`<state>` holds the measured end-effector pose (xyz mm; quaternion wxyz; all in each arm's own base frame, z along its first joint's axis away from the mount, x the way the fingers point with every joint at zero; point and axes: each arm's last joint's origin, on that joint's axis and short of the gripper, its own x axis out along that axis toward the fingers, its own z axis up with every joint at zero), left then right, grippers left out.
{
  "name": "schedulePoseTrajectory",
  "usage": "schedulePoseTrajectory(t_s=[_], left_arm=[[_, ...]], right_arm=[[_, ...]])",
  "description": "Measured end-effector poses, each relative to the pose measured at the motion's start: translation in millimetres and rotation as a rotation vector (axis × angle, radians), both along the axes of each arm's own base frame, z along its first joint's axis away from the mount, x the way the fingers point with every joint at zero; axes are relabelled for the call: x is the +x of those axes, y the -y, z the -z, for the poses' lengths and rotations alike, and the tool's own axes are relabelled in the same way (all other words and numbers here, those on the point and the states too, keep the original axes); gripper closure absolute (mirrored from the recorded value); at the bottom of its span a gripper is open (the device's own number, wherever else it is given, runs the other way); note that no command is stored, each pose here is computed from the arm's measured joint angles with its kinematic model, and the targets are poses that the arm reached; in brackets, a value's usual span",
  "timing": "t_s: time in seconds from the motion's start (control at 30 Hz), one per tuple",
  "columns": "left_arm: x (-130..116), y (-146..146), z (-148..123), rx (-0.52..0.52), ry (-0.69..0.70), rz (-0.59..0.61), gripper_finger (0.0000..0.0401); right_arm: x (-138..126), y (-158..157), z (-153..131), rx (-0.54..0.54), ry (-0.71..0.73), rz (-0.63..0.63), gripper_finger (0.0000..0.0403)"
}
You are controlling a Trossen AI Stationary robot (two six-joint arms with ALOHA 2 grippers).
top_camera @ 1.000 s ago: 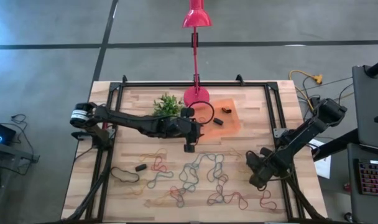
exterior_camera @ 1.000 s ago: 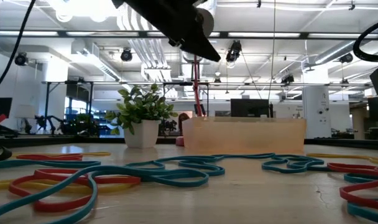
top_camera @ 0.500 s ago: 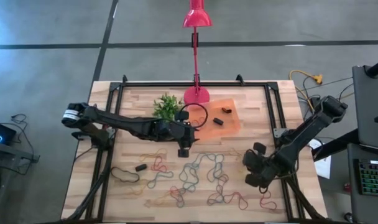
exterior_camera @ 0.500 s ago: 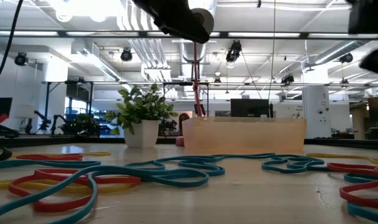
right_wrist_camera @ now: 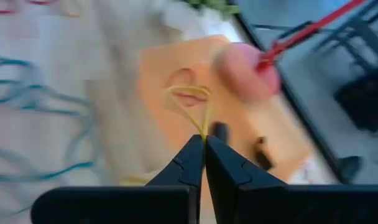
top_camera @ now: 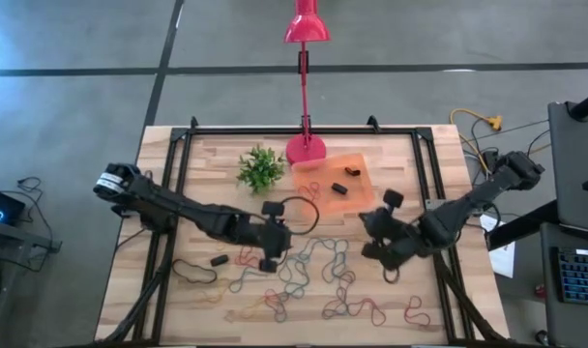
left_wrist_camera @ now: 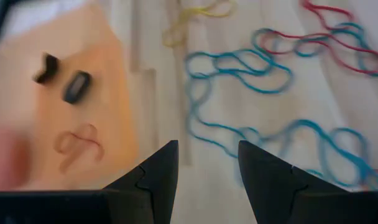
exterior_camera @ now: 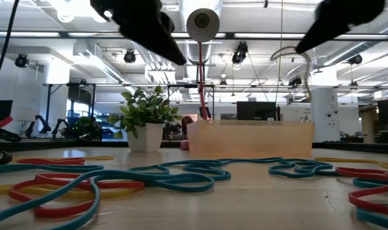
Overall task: Pick and place rubber bands into bin
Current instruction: Put the right yellow rubberband into the orange container
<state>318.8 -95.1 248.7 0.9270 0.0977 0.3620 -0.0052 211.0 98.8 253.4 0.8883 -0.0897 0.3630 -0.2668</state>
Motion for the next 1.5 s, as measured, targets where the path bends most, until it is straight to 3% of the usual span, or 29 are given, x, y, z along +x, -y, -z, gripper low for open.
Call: schedulePoseTrajectory(t_s=[0.27, 0.4, 0.6, 0.73, 1.07, 1.23, 1.5], left_arm=[[-21, 20, 28, -0.094, -0.089, -0.042, 0.025], [-35, 26, 33, -0.111, -0.209, -0.084, 0.025], [-61, 27, 41, -0.115, -0.433, -0.262, 0.025], [-73, 31, 44, -0.115, -0.506, -0.333, 0.025], [-83, 43, 41, -0.187, -0.544, -0.336, 0.025], [-92, 39, 36, -0.196, -0.581, -0.412, 0.025], [-109, 30, 39, -0.174, -0.685, -0.559, 0.025]], right_arm=[[26, 55, -11, -0.109, -0.049, 0.131, 0.0395], [36, 83, -14, -0.131, -0.061, 0.157, 0.0395], [44, 123, -16, -0.065, -0.062, 0.179, 0.0395], [44, 143, -12, -0.029, -0.066, 0.18, 0.0395], [40, 175, 31, 0.163, -0.061, 0.062, 0.0392], [41, 175, 52, 0.213, -0.098, 0.006, 0.0354], [44, 176, 52, 0.202, -0.062, 0.007, 0.0252]])
